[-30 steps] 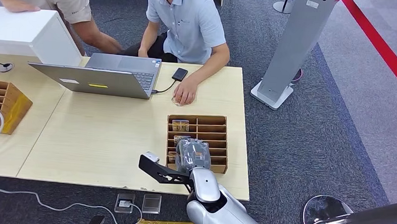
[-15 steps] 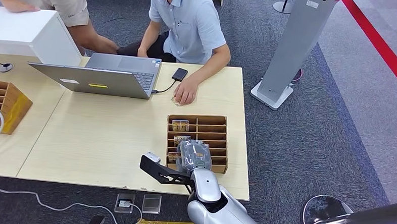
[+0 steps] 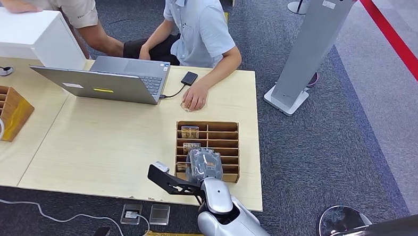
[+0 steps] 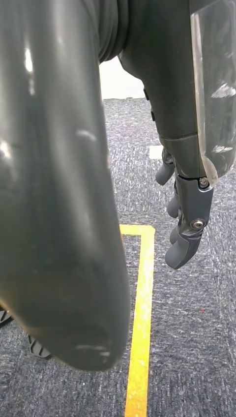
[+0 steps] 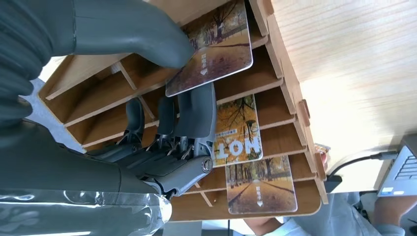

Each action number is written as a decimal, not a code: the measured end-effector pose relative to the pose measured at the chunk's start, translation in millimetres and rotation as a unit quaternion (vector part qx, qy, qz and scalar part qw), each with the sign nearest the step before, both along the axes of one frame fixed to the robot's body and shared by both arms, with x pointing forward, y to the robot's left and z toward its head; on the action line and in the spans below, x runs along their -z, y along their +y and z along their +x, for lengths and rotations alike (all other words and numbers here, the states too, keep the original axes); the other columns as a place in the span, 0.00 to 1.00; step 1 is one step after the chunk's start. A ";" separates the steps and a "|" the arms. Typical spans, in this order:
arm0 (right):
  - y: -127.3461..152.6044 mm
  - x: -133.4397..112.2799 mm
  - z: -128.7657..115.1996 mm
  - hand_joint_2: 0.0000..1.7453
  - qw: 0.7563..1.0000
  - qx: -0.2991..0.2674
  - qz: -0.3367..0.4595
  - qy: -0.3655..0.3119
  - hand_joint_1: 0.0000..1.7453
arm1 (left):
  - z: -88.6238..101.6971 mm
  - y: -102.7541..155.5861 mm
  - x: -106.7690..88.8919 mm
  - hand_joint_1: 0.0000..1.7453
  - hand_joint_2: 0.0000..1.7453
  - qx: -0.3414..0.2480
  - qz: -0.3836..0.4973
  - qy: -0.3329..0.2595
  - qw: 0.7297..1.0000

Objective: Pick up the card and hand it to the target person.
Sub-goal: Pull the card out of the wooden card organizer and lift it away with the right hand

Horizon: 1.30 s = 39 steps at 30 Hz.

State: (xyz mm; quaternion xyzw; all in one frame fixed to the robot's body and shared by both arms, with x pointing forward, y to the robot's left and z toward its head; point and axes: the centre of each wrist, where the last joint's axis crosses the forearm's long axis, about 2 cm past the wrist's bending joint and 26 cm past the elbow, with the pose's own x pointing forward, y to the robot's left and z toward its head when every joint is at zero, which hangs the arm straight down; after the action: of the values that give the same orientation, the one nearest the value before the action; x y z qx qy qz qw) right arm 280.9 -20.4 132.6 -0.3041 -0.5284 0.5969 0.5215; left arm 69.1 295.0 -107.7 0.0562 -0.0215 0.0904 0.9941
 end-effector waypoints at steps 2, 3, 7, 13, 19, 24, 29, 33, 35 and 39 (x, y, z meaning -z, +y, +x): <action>-0.1 0.7 -0.3 1.00 1.000 0.000 0.000 0.002 0.75 | 0.0 0.0 0.0 0.00 0.00 0.000 0.000 0.000 1.000; -0.2 0.7 -0.3 1.00 1.000 0.000 0.000 0.002 0.76 | 0.0 0.0 0.0 0.00 0.00 0.000 0.000 0.000 1.000; -0.2 0.7 -0.3 1.00 1.000 -0.001 -0.001 0.003 0.83 | 0.0 0.1 0.0 0.00 0.00 -0.001 0.001 0.000 1.000; -0.3 0.8 -0.2 1.00 1.000 -0.003 -0.001 0.004 0.89 | 0.0 0.2 0.0 0.00 0.00 -0.001 0.002 0.000 1.000; -0.3 0.8 -0.2 1.00 1.000 -0.006 0.004 0.007 0.89 | -0.3 0.6 0.0 0.00 0.00 0.003 0.007 0.000 1.000; -0.5 0.6 -0.1 1.00 1.000 -0.005 0.013 0.006 0.89 | -0.5 1.2 0.0 0.00 0.00 0.003 0.010 0.000 1.000; -0.7 0.8 -0.8 1.00 0.999 -0.013 0.030 0.013 0.89 | -0.7 1.1 0.1 0.00 0.00 0.004 0.010 0.001 1.000; -0.1 -2.3 -4.9 1.00 0.997 -0.032 0.066 0.031 0.89 | -0.8 1.1 0.1 0.00 0.00 -0.001 0.009 0.001 1.000; -0.2 -4.6 -8.6 1.00 0.995 -0.042 0.084 0.041 0.89 | -0.9 1.1 0.1 0.00 0.00 -0.005 0.009 0.002 1.000; -5.1 -8.6 -17.1 1.00 0.989 -0.060 0.116 0.071 0.89 | -1.3 1.4 0.1 0.00 0.00 -0.021 0.010 0.008 1.000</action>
State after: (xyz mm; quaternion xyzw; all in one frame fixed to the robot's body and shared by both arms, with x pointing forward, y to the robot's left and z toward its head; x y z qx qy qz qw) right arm 263.9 -25.5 141.2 -0.1664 -0.5728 0.5823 0.5524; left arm 67.9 296.4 -107.8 0.0676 -0.0129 0.1103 0.9915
